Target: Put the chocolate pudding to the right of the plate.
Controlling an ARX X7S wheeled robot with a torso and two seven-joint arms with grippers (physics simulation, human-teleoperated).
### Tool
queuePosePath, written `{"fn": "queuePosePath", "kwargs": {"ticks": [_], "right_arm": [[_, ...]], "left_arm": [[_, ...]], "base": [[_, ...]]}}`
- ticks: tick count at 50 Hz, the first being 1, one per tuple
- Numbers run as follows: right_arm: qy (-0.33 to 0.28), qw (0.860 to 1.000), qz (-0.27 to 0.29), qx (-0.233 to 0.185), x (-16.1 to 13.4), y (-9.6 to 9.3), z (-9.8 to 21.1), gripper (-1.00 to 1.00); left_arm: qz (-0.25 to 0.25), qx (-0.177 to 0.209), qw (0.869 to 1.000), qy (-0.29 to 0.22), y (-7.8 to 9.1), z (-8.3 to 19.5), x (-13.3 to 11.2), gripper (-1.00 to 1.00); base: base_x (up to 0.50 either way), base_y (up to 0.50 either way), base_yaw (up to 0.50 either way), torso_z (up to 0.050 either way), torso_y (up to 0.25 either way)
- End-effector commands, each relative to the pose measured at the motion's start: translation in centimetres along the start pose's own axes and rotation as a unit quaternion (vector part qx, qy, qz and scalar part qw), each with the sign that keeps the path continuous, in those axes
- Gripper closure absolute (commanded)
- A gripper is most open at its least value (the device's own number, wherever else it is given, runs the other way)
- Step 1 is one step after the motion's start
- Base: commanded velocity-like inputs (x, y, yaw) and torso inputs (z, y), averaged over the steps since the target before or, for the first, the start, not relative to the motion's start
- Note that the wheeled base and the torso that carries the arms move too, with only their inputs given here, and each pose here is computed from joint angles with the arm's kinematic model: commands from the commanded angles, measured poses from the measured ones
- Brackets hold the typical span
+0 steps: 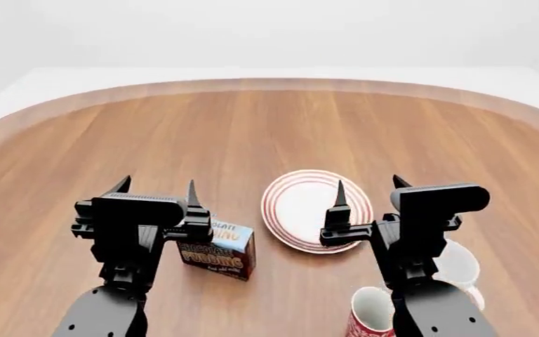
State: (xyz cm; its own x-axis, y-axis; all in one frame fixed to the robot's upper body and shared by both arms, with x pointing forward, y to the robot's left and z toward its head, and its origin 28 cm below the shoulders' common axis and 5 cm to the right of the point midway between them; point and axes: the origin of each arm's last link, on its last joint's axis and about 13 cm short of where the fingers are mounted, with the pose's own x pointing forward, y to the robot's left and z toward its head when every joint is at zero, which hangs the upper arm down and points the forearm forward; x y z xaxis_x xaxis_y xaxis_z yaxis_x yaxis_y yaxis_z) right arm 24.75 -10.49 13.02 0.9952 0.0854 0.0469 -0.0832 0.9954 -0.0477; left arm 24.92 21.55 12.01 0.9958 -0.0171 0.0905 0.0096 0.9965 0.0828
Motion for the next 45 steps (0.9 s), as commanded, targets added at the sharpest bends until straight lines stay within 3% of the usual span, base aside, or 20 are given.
{"fn": "queuePosePath", "kwargs": {"ticks": [1,27,30,42,45], "right_arm": [[0.002,1.000,0.000,0.000,0.0,0.0,-0.1,-1.00],[0.011,1.000,0.004,0.009,0.1,0.1,-0.9,-1.00],[0.007,1.000,0.003,-0.008,0.0,0.2,-0.8,-1.00],[0.006,1.000,0.006,-0.006,0.0,0.2,-0.8,-1.00],[0.033,0.999,-0.003,-0.035,-0.5,0.0,0.5,-1.00]], "left_arm": [[0.002,0.000,1.000,0.000,0.1,-0.1,0.0,-1.00],[0.010,-0.001,1.000,0.005,0.2,-0.8,-0.1,-1.00],[0.011,0.000,1.000,0.004,0.2,-0.7,0.0,-1.00],[0.012,0.000,1.000,0.003,0.3,-0.7,0.0,-1.00],[0.012,0.001,1.000,0.004,0.3,-0.7,0.0,-1.00]], "base": [[0.50,0.00,0.00,0.000,0.000],[0.50,0.00,0.00,0.000,0.001],[0.00,0.00,0.00,0.000,0.000],[0.00,0.00,0.00,0.000,0.001],[0.00,0.00,0.00,0.000,0.000]]}}
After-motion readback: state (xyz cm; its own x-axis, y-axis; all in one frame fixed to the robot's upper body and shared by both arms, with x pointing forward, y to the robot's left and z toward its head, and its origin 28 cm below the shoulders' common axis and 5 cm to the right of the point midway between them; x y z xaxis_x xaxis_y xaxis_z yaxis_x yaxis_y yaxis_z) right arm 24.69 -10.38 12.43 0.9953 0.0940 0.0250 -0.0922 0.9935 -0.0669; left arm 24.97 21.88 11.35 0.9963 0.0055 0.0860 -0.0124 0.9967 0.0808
